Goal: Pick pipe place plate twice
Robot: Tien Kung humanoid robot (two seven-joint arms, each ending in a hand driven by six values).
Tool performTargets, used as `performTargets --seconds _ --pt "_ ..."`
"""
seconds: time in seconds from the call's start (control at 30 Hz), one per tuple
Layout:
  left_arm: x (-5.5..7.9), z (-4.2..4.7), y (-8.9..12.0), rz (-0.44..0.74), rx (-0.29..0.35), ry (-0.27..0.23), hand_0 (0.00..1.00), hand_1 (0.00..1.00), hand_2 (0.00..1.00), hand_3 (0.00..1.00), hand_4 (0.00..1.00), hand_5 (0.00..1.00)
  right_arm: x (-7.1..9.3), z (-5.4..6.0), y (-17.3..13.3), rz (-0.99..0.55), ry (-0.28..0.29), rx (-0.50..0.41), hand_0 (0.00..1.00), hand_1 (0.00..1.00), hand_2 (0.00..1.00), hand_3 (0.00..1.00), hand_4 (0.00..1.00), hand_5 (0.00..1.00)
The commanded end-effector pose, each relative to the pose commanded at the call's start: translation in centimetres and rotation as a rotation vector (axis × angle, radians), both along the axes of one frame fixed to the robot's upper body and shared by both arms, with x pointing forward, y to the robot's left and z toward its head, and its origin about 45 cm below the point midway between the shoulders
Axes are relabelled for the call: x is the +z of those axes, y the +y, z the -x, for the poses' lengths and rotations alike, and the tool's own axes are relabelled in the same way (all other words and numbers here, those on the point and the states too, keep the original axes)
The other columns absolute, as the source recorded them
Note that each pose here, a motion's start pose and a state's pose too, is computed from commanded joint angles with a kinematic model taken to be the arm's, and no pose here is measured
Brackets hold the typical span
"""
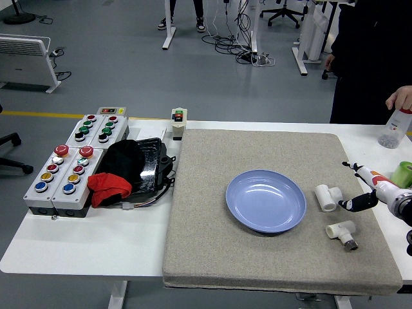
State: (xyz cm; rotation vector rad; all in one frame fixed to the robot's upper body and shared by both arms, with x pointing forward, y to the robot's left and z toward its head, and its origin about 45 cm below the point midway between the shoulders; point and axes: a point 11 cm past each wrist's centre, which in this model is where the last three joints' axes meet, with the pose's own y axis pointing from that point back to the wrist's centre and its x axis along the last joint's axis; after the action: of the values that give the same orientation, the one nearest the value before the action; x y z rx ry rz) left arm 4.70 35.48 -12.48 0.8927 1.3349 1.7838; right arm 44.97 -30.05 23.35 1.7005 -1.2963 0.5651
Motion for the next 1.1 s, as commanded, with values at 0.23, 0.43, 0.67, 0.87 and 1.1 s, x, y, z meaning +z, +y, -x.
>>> performTargets --seconds 0.23,0.43,0.67,0.87,1.1 --pt "0.0 -0.14 0.0 0.000 0.003 -0.003 0.711 0.702 0.741 0.710 0.420 0.998 -0.6 -0.3 1.1 0.024 0.019 0.023 0.998 0.956 0.998 0.998 0.824 0.364" --pt "0.0 -0.04 -0.1 0.000 0.002 0.000 0.711 0.701 0.740 0.710 0.420 0.998 -1.6 -0.9 1.8 0.038 0.033 0.024 0.998 0.951 0.998 0.998 0.843 0.370" --pt "-0.1 0.28 -0.1 0.000 0.001 0.006 0.711 0.701 0.739 0.710 0.420 0.998 -2.9 -1.5 1.9 0.052 0.060 0.008 0.991 0.934 0.998 0.998 0.840 0.373" --pt "-0.1 0.51 -0.1 -0.001 0.002 0.010 0.711 0.701 0.739 0.710 0.419 0.998 -3.5 -1.9 1.7 0.093 0.056 -0.008 0.900 0.872 0.980 0.937 0.828 0.371" --pt "-0.1 0.41 -0.2 0.001 0.004 0.007 0.710 0.700 0.739 0.709 0.419 0.998 -3.7 -2.2 1.8 0.093 0.051 -0.008 0.686 0.695 0.671 0.791 0.768 0.339"
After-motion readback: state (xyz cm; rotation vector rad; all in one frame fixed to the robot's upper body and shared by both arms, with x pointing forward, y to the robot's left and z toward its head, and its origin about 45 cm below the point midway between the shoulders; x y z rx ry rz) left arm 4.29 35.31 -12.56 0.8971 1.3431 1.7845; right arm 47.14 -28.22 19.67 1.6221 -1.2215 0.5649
